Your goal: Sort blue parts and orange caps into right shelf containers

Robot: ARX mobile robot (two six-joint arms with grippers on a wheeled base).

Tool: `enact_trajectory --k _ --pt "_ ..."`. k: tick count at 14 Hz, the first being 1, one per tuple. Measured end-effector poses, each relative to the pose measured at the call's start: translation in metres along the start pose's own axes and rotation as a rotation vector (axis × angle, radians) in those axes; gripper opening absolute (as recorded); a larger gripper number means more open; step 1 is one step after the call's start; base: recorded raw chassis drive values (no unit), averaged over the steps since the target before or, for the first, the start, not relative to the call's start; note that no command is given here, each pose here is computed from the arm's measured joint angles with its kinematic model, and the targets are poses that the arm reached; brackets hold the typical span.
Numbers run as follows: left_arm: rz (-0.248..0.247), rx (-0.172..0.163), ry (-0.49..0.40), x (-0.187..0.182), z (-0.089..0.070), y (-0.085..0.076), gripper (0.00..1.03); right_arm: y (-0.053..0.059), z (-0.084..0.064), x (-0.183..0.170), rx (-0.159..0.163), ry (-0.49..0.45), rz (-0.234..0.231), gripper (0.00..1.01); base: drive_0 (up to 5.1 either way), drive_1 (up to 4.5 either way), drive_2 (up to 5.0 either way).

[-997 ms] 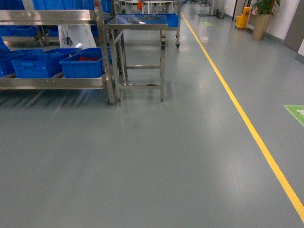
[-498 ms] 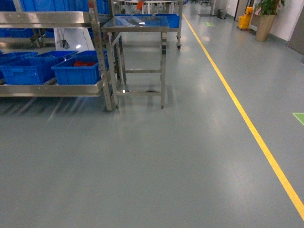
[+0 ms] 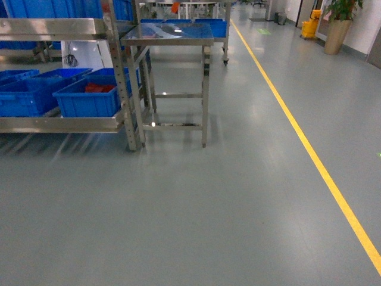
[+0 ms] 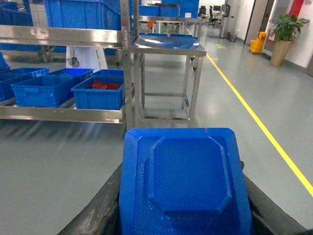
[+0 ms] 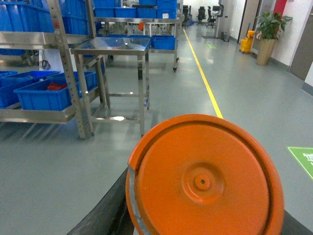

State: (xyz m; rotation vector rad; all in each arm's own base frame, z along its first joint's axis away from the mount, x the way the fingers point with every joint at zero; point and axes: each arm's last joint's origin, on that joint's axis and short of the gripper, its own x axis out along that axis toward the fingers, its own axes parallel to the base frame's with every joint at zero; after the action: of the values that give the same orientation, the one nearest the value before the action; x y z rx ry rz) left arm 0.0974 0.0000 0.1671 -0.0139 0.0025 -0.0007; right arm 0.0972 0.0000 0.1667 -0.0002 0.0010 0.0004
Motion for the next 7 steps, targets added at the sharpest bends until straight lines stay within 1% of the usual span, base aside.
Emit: enact_trajectory --k 7 --pt "0.001 0.0 0.001 0.0 -0.0001 0.0 0.43 0.0 0.0002 0.0 0.0 -0.002 0.0 0.45 0.0 4.23 -4.3"
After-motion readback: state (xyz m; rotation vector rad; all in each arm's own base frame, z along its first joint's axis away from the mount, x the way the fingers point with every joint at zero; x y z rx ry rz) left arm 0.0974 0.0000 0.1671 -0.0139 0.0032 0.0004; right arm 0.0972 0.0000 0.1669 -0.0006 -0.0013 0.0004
